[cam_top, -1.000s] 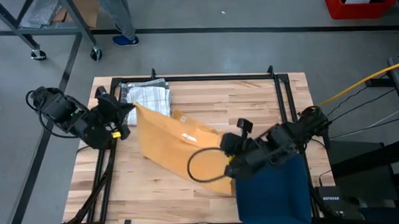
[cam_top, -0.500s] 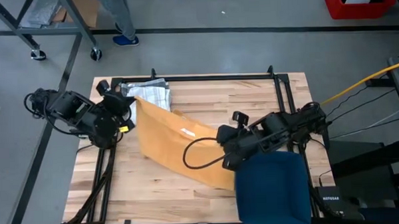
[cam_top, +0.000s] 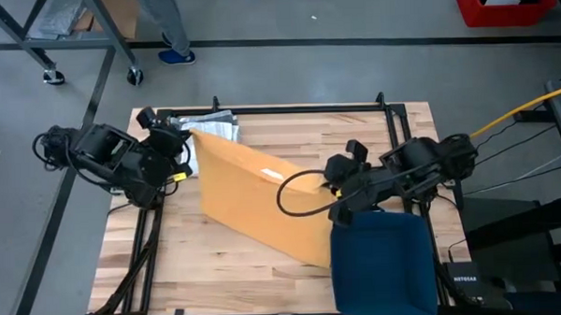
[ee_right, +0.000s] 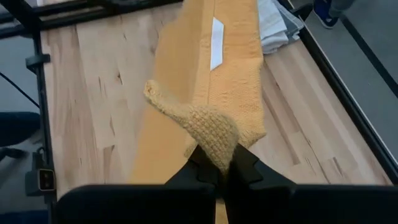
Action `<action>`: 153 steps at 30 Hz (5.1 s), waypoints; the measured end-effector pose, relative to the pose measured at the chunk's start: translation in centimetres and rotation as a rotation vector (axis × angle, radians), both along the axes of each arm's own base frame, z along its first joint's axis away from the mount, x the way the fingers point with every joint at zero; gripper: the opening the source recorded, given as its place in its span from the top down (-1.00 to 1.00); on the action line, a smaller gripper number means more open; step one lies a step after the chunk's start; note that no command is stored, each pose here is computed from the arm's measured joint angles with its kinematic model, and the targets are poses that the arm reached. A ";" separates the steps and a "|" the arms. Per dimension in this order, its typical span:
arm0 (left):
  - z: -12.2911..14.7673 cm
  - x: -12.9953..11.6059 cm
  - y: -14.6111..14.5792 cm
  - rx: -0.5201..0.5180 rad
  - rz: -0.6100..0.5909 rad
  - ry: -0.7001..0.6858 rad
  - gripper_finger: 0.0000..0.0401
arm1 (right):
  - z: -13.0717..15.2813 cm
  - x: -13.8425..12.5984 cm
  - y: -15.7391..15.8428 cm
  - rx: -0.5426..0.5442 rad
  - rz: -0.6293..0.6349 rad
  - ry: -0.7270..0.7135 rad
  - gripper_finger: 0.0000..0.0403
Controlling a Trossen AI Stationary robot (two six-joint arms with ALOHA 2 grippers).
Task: Fold towel
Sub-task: Fold the yellow towel
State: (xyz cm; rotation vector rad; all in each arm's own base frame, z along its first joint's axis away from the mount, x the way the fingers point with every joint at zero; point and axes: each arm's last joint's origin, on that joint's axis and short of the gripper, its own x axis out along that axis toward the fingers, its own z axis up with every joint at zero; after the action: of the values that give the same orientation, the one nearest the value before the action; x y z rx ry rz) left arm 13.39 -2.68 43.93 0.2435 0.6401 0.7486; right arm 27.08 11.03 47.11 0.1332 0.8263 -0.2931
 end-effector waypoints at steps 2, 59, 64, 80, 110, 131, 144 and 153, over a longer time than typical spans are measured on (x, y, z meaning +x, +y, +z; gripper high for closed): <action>0.0 0.2 0.2 0.003 0.011 -0.002 1.00 | -0.3 0.1 0.1 -0.008 0.001 0.015 0.98; -0.9 7.9 4.7 -0.057 -0.121 0.180 1.00 | -10.0 -7.8 -3.8 -0.098 -0.031 0.075 0.98; -1.2 9.4 6.7 -0.035 -0.085 0.178 1.00 | -9.8 -8.3 -4.1 -0.125 -0.048 0.068 0.98; -2.2 9.9 11.3 -0.125 -0.176 0.250 1.00 | -9.3 -11.0 -5.3 -0.058 -0.138 0.108 0.97; -7.4 9.0 11.6 -0.505 -0.422 0.280 1.00 | -14.1 -13.9 -6.4 0.301 -0.119 -0.402 0.97; -16.9 2.9 8.8 -0.724 -0.400 0.496 1.00 | -18.9 -7.1 -2.2 0.459 0.099 -0.042 0.97; -19.3 2.7 8.4 -0.817 -0.332 0.495 1.00 | -20.4 -5.6 -1.3 0.494 0.093 0.017 0.93; -19.4 2.6 8.4 -0.825 -0.292 0.496 0.65 | -20.5 -5.7 -1.2 0.631 -0.022 0.053 0.62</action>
State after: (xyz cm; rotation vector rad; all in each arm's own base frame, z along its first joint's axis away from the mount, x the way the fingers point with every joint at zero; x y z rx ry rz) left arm 16.04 5.75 24.58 -0.2484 1.2953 0.0923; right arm 21.36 9.84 26.60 0.7266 0.9493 -0.0468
